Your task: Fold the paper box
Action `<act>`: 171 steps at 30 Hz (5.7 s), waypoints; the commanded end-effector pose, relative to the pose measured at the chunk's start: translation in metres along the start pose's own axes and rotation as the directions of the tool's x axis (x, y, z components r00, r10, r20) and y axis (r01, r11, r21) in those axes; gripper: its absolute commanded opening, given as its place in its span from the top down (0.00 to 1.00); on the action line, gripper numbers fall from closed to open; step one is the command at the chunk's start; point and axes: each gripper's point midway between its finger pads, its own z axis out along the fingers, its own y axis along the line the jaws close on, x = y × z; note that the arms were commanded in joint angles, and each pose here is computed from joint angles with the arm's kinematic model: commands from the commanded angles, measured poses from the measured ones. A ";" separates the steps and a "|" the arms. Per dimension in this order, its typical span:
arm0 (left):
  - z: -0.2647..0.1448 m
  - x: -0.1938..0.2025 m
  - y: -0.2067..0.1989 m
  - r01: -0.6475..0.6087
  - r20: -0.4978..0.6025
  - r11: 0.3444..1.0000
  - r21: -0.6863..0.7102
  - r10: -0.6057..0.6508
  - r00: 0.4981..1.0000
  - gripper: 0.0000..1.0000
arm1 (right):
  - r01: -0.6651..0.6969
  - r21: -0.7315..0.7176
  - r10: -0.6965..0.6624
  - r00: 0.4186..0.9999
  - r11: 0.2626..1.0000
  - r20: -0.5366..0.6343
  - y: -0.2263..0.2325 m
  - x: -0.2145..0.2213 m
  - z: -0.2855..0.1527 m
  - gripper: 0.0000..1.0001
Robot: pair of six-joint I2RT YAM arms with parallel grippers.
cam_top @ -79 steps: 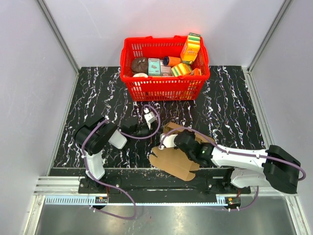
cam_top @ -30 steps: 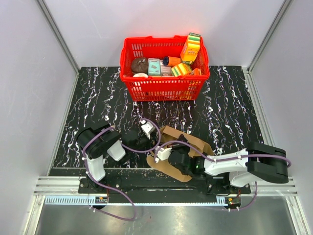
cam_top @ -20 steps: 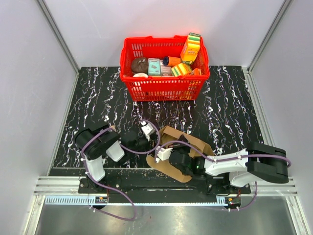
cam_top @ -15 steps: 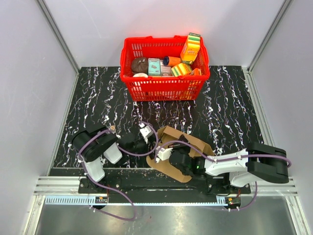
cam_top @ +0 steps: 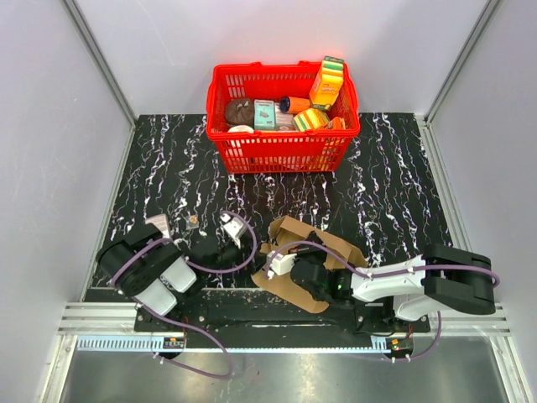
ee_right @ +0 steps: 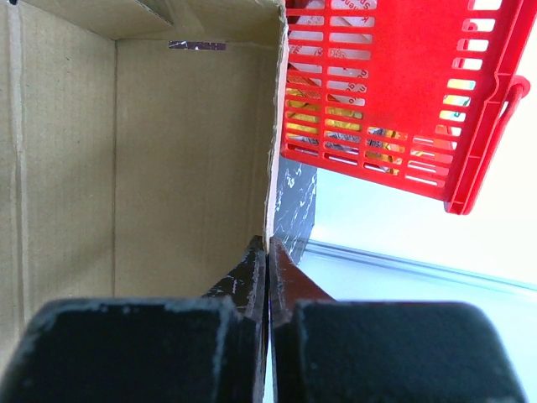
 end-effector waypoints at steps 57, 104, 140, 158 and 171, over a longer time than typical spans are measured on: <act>0.025 -0.079 0.001 -0.165 0.227 0.962 0.218 0.115 0.967 0.04 | -0.068 0.009 0.068 0.998 0.998 0.006 0.003 -0.003 -0.001 1.00; 0.072 -0.091 -0.006 -0.218 0.275 0.968 0.128 0.176 0.945 0.28 | -0.092 -0.004 0.092 0.995 0.996 0.034 0.005 -0.013 0.000 1.00; 0.083 -0.094 -0.019 -0.206 0.305 0.978 0.032 0.186 0.934 0.81 | -0.102 -0.013 0.102 0.994 0.995 0.050 0.013 -0.026 -0.002 0.92; 0.078 -0.081 -0.025 -0.230 0.310 0.972 -0.054 0.235 0.921 0.98 | -0.099 -0.012 0.100 0.993 0.995 0.062 0.016 -0.034 -0.002 0.69; 0.076 -0.070 -0.031 -0.258 0.296 0.965 -0.048 0.260 0.919 1.00 | -0.185 0.087 0.177 0.980 0.979 0.095 -0.016 -0.042 -0.009 0.31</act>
